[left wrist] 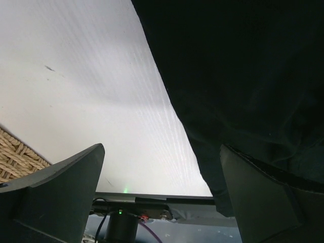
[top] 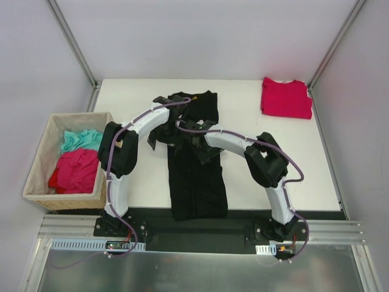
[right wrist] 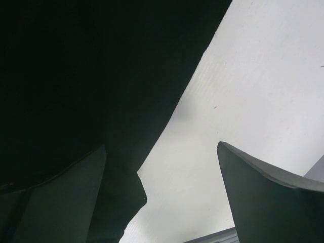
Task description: Fold and stack the t-shirts
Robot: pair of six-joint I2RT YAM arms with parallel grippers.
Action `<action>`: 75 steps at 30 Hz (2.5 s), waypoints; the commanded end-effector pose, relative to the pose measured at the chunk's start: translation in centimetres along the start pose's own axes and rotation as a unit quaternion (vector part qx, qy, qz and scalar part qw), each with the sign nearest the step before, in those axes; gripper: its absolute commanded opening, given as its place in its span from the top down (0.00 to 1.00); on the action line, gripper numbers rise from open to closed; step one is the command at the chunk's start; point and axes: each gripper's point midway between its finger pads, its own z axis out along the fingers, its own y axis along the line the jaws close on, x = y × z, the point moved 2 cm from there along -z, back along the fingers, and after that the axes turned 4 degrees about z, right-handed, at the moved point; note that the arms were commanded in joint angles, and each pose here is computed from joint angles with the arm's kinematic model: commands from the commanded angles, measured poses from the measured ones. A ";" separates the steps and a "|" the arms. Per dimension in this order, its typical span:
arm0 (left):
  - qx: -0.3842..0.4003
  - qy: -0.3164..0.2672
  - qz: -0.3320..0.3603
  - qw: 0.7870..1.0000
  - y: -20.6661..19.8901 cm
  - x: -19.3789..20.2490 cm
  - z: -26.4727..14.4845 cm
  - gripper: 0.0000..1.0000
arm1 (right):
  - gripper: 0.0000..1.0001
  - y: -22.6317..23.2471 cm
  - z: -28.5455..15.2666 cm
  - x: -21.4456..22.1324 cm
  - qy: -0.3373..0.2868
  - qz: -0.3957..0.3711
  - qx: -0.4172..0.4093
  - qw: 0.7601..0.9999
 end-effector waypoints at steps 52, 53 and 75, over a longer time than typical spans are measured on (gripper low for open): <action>0.092 -0.295 -0.085 0.947 -2.2 3.6 -11.2 0.10 | 0.03 -9.2 -13.5 3.8 -0.244 0.146 -0.122 0.951; 0.078 -0.315 -0.084 0.942 -1.9 4.2 -11.8 0.15 | 0.06 -8.9 -13.2 4.5 -0.240 0.145 -0.122 0.952; 0.100 -0.241 -0.062 0.964 -8.5 11.8 -5.0 0.77 | 0.57 -0.1 -9.4 13.1 -0.182 0.025 -0.071 0.980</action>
